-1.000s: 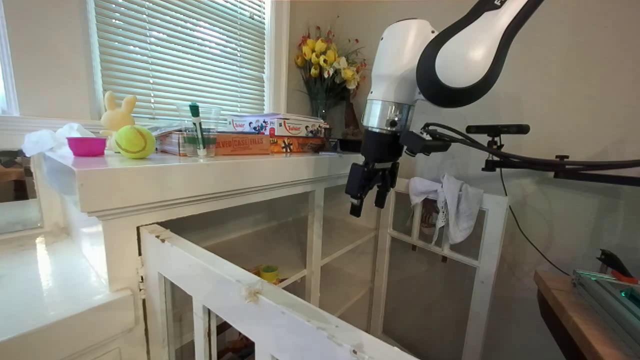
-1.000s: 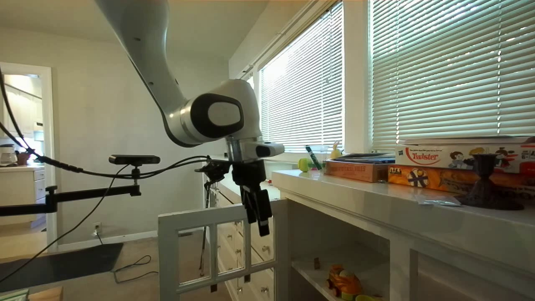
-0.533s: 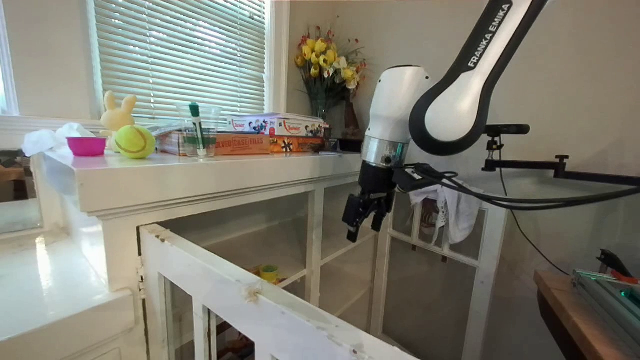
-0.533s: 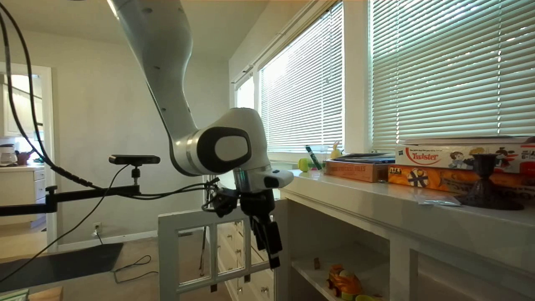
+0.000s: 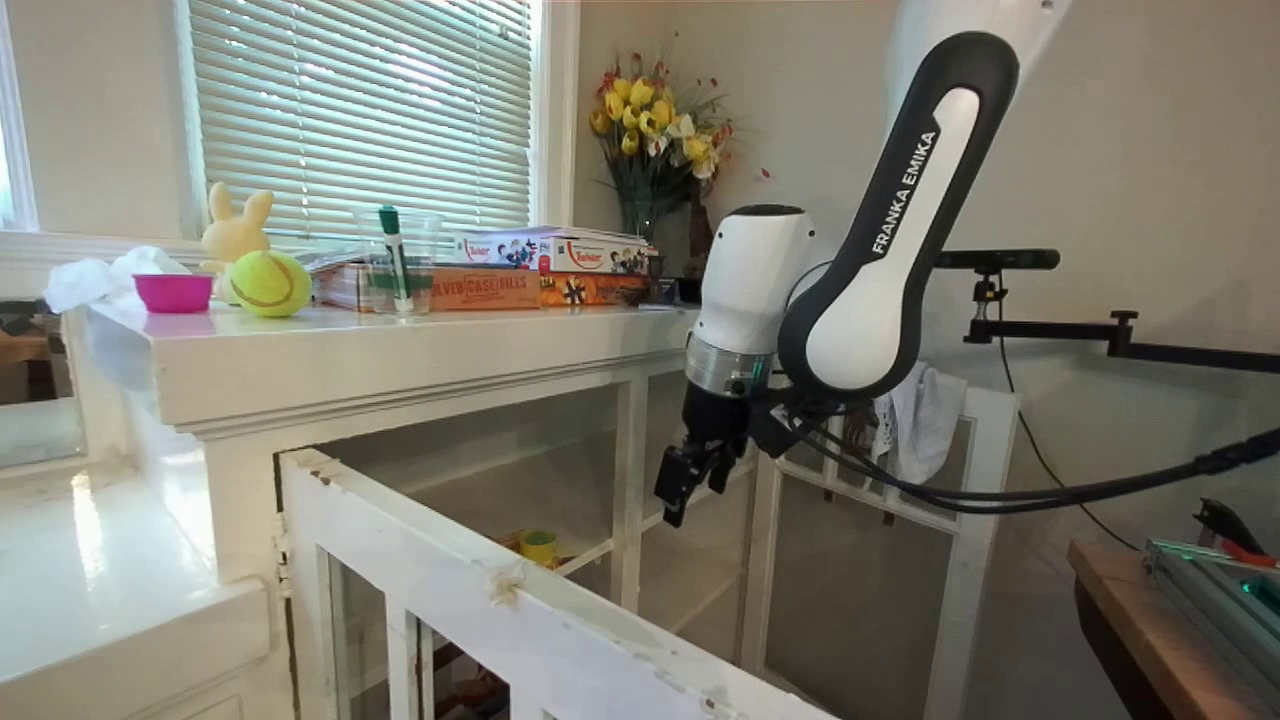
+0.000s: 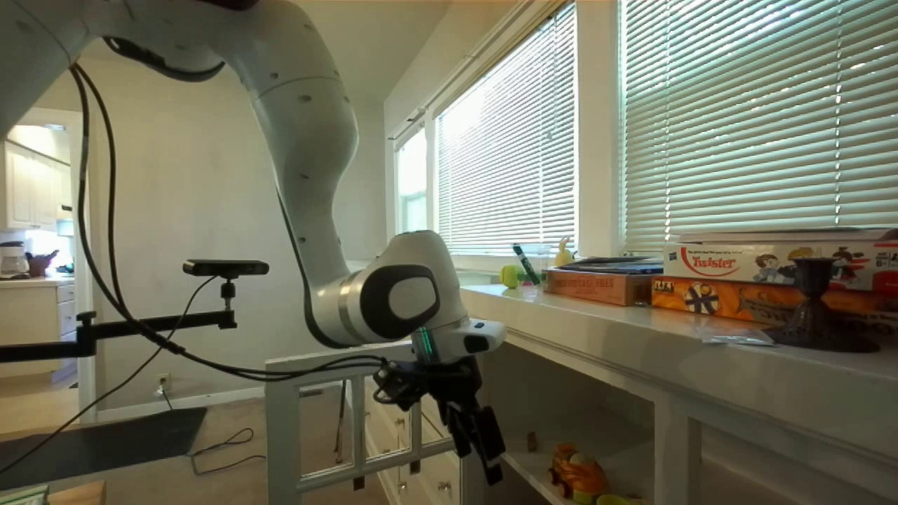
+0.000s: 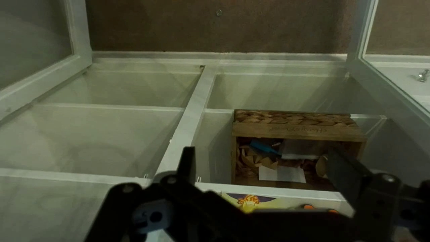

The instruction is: Place the yellow vessel on top of the cabinet.

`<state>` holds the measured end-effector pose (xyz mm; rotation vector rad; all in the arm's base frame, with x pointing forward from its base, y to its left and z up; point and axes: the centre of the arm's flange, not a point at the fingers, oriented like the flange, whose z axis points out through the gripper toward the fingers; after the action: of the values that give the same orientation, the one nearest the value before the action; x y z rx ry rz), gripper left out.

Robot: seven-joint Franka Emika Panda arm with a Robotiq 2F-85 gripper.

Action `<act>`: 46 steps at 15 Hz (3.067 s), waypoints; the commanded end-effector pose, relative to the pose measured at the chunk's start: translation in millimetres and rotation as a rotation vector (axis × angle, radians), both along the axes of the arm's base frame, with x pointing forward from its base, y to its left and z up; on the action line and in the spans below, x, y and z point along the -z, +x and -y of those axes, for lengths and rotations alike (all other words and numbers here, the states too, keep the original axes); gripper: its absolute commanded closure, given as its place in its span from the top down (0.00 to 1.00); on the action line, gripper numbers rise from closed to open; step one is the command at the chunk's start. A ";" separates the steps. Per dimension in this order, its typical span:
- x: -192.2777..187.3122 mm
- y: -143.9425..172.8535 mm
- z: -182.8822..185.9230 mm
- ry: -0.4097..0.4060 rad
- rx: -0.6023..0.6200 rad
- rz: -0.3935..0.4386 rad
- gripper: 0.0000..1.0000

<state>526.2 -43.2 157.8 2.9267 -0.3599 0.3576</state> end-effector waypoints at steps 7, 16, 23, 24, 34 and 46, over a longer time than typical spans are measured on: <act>16.8 16.7 -17.7 -0.036 -0.042 0.006 1.00; 68.8 24.3 -12.3 -0.006 -0.001 0.107 1.00; 114.2 37.8 -18.6 -0.145 -0.084 0.200 1.00; 118.7 40.7 -21.1 -0.165 -0.098 0.207 1.00; 122.2 58.1 -30.3 -0.205 -0.140 0.228 1.00; 129.7 63.3 12.2 -0.076 0.053 0.550 1.00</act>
<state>583.3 -48.8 37.9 2.7161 -0.4259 1.0361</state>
